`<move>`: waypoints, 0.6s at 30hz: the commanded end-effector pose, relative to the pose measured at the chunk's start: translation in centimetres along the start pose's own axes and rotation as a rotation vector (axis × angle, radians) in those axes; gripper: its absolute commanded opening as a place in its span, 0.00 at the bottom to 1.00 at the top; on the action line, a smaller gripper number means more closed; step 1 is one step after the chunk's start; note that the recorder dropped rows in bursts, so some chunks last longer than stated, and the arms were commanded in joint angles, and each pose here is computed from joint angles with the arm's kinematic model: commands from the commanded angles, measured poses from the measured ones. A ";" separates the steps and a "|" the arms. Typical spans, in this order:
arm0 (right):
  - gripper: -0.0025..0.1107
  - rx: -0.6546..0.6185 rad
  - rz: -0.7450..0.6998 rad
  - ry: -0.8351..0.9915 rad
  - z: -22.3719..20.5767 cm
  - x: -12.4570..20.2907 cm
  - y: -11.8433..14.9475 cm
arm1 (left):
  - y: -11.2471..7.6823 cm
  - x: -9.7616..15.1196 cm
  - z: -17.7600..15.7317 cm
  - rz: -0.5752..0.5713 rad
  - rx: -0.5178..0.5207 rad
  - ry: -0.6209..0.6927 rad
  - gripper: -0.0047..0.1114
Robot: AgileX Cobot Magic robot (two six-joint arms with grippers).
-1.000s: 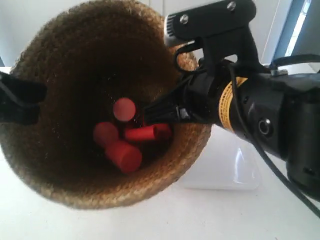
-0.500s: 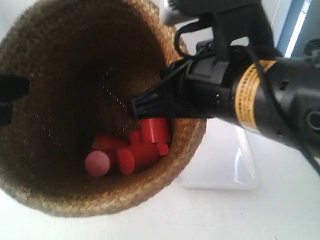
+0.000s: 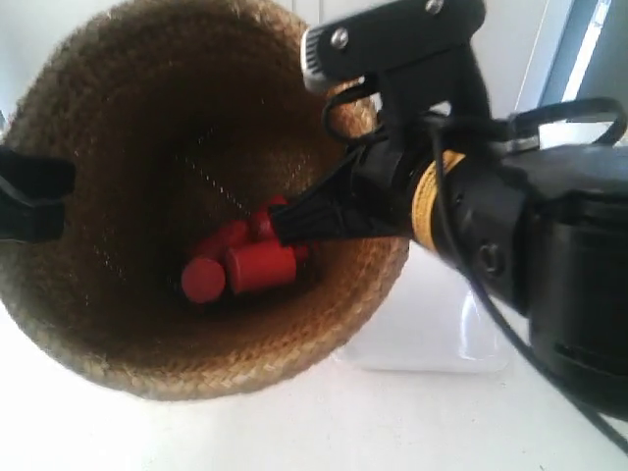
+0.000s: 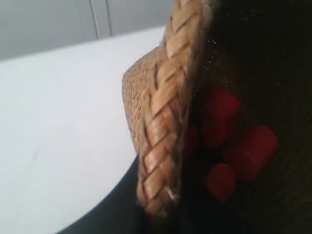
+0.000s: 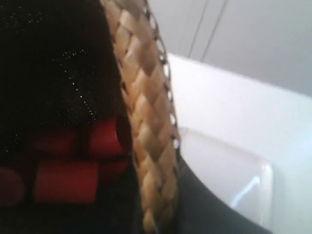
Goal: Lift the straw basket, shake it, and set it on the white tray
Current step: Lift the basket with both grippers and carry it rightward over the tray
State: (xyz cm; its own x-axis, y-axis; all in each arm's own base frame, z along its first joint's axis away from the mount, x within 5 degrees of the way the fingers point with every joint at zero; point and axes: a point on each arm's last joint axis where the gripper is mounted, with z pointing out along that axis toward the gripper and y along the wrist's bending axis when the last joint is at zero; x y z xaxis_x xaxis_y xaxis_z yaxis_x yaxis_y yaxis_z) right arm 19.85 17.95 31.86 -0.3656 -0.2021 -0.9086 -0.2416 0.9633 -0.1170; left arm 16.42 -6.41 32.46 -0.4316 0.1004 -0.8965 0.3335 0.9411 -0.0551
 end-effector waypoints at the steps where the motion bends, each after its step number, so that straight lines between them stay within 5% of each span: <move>1: 0.02 -0.170 0.007 -0.073 -3.7 -2.5 0.7 | -0.6 -1.7 -3.3 0.006 0.043 -0.055 0.04; 4: 0.02 -0.171 -0.035 -0.187 -2.6 -2.0 0.9 | -0.4 -1.8 -2.0 0.085 0.023 -0.167 0.04; 7: 0.02 -0.032 0.027 -0.078 0.5 -0.4 0.4 | -0.4 -0.2 0.9 0.017 0.022 0.030 0.04; 9: 0.02 -0.118 0.066 -0.026 -1.3 -1.3 0.9 | -1.0 -0.3 0.0 -0.011 0.059 0.114 0.04; 12: 0.02 -0.251 -0.043 -0.133 -3.3 -2.1 1.6 | -1.7 -1.4 -2.2 0.094 0.105 -0.021 0.04; 16: 0.02 0.003 -0.056 -0.048 1.4 0.8 0.4 | -0.9 -0.5 0.8 0.039 0.049 -0.056 0.04; 18: 0.02 -0.026 0.014 0.019 0.4 0.1 0.7 | -1.0 -1.0 0.3 -0.018 0.053 0.007 0.04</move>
State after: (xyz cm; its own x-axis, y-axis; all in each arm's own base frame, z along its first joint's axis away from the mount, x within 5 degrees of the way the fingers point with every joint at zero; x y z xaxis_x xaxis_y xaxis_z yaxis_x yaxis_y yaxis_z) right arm 20.15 18.26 31.39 -0.3445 -0.1826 -0.9208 -0.2440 0.9646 -0.1000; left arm 16.54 -7.49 32.87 -0.4112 0.1102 -0.9049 0.3858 0.9204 -0.0632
